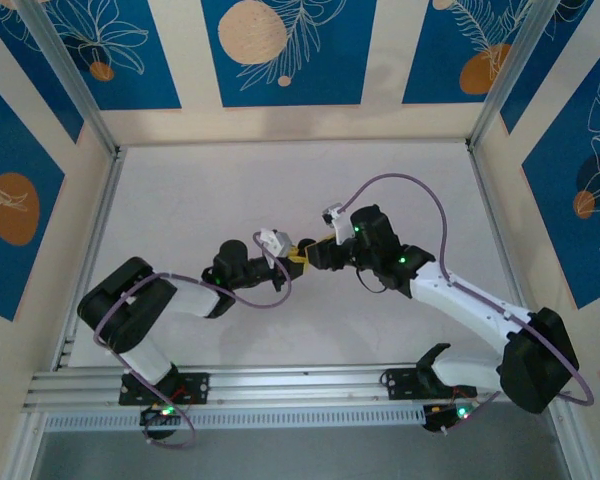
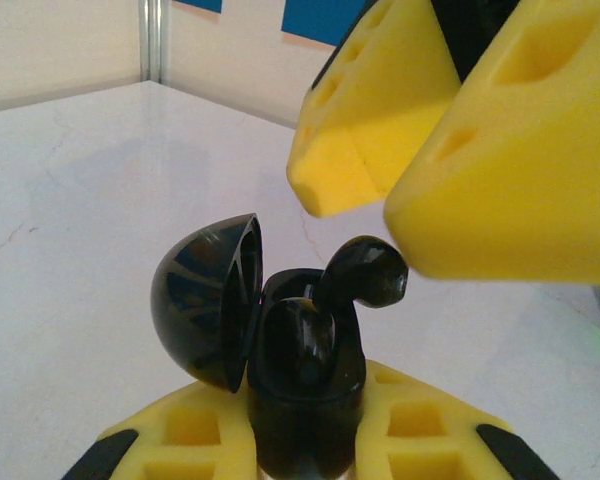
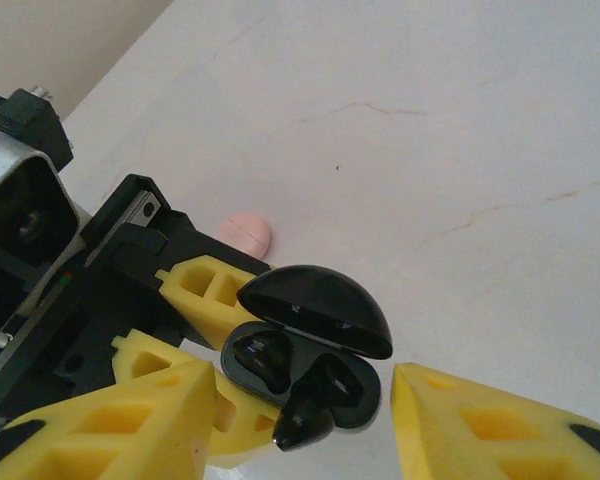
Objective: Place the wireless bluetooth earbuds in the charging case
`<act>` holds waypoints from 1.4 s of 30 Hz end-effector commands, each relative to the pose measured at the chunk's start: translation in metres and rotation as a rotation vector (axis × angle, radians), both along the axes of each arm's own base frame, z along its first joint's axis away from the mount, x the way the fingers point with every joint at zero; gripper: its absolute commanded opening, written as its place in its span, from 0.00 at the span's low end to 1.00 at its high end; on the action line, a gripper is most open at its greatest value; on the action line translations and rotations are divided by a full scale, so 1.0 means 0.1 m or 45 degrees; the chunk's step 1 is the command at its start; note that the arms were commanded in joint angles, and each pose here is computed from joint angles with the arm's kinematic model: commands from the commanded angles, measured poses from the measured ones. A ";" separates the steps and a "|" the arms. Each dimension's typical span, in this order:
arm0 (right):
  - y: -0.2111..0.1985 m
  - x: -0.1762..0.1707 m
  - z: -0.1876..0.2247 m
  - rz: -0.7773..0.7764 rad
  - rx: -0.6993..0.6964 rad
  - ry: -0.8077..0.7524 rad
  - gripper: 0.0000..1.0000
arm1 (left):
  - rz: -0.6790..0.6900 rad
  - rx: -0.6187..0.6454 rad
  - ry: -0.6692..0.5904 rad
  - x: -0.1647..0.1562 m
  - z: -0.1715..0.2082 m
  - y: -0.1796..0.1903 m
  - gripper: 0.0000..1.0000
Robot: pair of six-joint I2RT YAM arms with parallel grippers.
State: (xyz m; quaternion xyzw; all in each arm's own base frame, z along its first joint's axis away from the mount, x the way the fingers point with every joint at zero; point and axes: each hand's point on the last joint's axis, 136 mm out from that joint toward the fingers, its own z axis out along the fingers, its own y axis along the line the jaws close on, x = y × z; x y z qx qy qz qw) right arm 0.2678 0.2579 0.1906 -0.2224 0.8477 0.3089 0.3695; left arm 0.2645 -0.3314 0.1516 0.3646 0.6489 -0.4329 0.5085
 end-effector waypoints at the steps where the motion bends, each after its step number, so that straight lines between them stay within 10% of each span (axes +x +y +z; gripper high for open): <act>1: -0.04 -0.05 0.19 0.006 0.051 -0.026 0.52 | -0.040 -0.034 -0.082 -0.08 0.16 0.00 0.15; 42: -0.20 -0.04 -0.06 -0.019 0.109 0.263 0.61 | -0.042 -0.016 -0.136 -0.13 0.25 0.04 0.16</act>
